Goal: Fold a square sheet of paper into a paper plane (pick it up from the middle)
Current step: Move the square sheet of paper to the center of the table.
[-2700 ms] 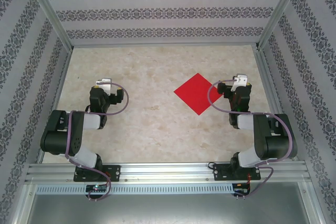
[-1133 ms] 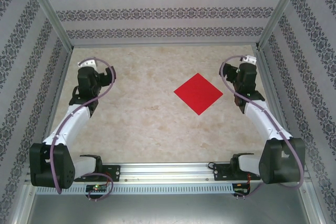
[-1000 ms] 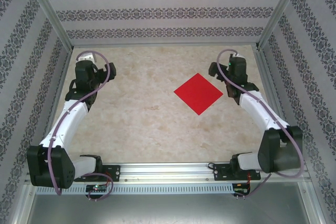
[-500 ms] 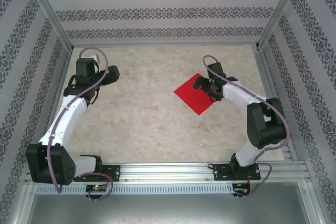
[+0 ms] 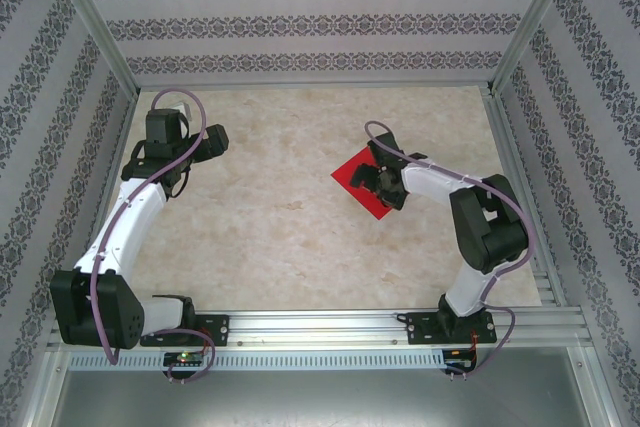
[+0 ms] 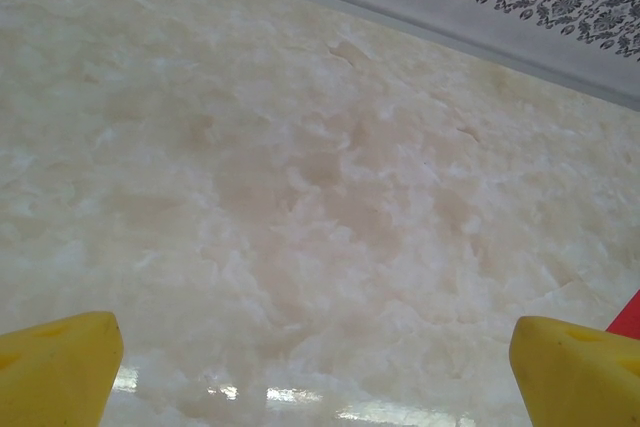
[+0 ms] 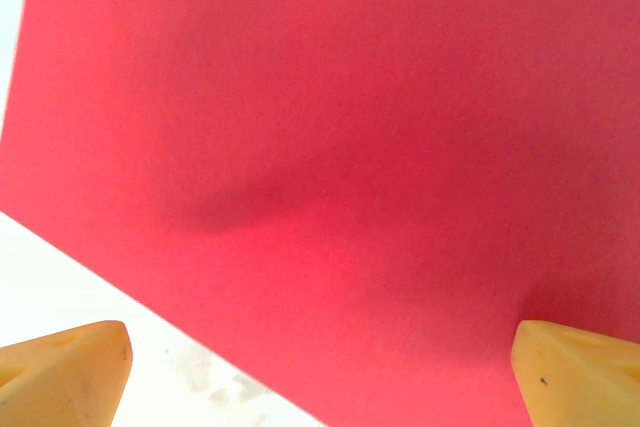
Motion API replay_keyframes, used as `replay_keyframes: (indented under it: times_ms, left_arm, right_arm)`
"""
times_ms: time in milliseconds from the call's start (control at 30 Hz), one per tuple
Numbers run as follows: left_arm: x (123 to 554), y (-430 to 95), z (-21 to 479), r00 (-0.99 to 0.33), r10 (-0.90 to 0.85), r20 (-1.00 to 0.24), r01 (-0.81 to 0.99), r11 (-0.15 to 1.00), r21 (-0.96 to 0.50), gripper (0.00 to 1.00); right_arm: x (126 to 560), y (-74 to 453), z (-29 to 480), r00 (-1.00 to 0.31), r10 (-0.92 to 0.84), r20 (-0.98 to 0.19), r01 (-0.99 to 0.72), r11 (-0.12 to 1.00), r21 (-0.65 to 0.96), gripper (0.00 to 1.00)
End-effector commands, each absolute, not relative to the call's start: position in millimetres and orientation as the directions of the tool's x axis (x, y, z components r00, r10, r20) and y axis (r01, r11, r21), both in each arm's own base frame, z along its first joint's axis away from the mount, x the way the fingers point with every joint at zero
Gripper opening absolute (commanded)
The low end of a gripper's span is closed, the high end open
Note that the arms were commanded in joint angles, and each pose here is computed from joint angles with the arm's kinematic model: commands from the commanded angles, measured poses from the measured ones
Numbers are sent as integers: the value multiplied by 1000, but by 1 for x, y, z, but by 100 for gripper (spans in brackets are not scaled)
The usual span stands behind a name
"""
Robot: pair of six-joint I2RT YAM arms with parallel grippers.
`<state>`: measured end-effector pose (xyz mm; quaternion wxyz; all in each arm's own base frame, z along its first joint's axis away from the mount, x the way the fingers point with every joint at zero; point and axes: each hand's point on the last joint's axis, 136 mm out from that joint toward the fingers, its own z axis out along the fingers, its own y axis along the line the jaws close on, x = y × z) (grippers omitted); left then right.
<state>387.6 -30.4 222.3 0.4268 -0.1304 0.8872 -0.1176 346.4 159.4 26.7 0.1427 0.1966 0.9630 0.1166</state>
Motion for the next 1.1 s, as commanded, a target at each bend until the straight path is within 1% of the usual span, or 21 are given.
replay_keyframes:
  times_ms: [0, 100, 200, 267, 333, 400, 500, 600, 700, 767, 867, 967, 1067]
  left_arm:
    - [388, -36, 227, -611, -345, -713, -128, 931, -341, 100]
    - [388, -35, 225, -617, -347, -707, -134, 931, -341, 100]
    - [387, -35, 223, -622, -350, -701, -139, 930, -341, 100]
    - [387, -36, 223, -624, -354, -697, -140, 928, -345, 100]
    - [386, -37, 223, -626, -355, -694, -139, 927, -349, 100]
    - [386, -38, 224, -629, -355, -692, -135, 926, -352, 100]
    - [385, -39, 224, -634, -359, -685, -133, 923, -361, 100]
    - [385, -41, 222, -640, -363, -677, -131, 920, -369, 100]
    - [388, -43, 220, -652, -366, -664, -132, 917, -376, 100]
    - [389, -45, 217, -664, -365, -652, -132, 916, -379, 100]
    - [390, -45, 213, -673, -367, -643, -137, 915, -378, 100]
    - [392, -45, 211, -674, -363, -643, -134, 917, -377, 100]
    - [393, -45, 212, -674, -355, -648, -129, 920, -370, 100]
  right_arm:
    - [317, 179, 5, -885, 447, -131, 404, 876, 263, 98]
    - [304, 212, 2, -894, 441, -79, 400, 865, 303, 98]
    - [300, 251, 7, -909, 414, -41, 371, 850, 375, 98]
    - [302, 271, 15, -925, 379, -35, 333, 851, 407, 98]
    - [310, 278, 29, -937, 344, -65, 288, 862, 417, 97]
    - [323, 269, 45, -934, 331, -135, 252, 879, 405, 97]
    - [344, 231, 63, -910, 333, -247, 243, 911, 334, 97]
    - [357, 191, 68, -910, 287, -299, 219, 945, 241, 98]
    - [361, 165, 63, -941, 198, -274, 161, 975, 150, 98]
    - [362, 157, 61, -963, 119, -241, 98, 990, 98, 98]
    - [366, 149, 62, -974, 34, -226, 30, 999, 19, 98]
    - [371, 153, 59, -979, -7, -203, -10, 1000, 17, 98]
    - [375, 161, 53, -983, -10, -183, -19, 999, 44, 98]
